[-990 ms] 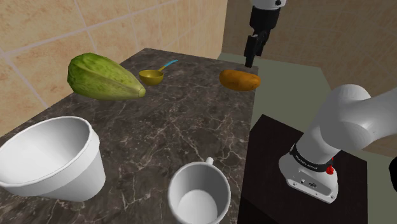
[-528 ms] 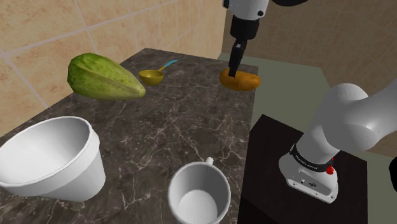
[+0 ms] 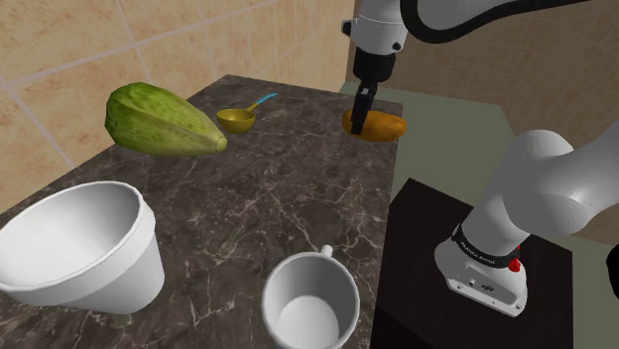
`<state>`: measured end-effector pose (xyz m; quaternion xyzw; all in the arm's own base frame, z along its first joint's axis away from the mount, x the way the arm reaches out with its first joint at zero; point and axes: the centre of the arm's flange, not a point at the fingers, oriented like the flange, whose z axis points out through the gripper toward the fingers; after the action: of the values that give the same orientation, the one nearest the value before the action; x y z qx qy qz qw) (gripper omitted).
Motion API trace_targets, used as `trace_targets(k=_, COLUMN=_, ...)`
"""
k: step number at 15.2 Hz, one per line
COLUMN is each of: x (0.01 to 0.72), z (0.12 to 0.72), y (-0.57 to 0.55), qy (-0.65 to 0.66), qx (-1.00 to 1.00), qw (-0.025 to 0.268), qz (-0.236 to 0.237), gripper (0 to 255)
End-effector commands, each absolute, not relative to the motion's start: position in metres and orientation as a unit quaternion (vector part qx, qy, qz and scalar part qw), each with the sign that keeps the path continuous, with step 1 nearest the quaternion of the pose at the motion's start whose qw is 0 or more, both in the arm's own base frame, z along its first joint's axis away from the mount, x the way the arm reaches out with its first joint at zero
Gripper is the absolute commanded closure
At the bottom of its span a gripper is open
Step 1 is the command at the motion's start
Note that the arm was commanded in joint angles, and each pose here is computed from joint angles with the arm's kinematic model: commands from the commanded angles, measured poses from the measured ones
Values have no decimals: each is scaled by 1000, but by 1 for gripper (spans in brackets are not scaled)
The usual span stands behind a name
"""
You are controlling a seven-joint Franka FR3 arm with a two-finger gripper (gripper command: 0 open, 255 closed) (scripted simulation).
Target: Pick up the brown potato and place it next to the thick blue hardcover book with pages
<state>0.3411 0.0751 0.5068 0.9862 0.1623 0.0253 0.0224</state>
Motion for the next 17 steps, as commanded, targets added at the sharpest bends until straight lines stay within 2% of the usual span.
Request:
trace_targets(k=1, x=341, z=505, y=75, qy=162, qx=986, qw=22, qz=25, gripper=0)
trace_targets(k=6, x=341, z=505, y=75, qy=162, qx=986, qw=22, qz=25, gripper=0)
trace_targets(k=7, x=341, z=505, y=75, qy=162, qx=986, qw=22, qz=25, gripper=255)
trace_targets(k=17, x=341, z=510, y=75, qy=162, qx=986, qw=22, qz=25, gripper=255)
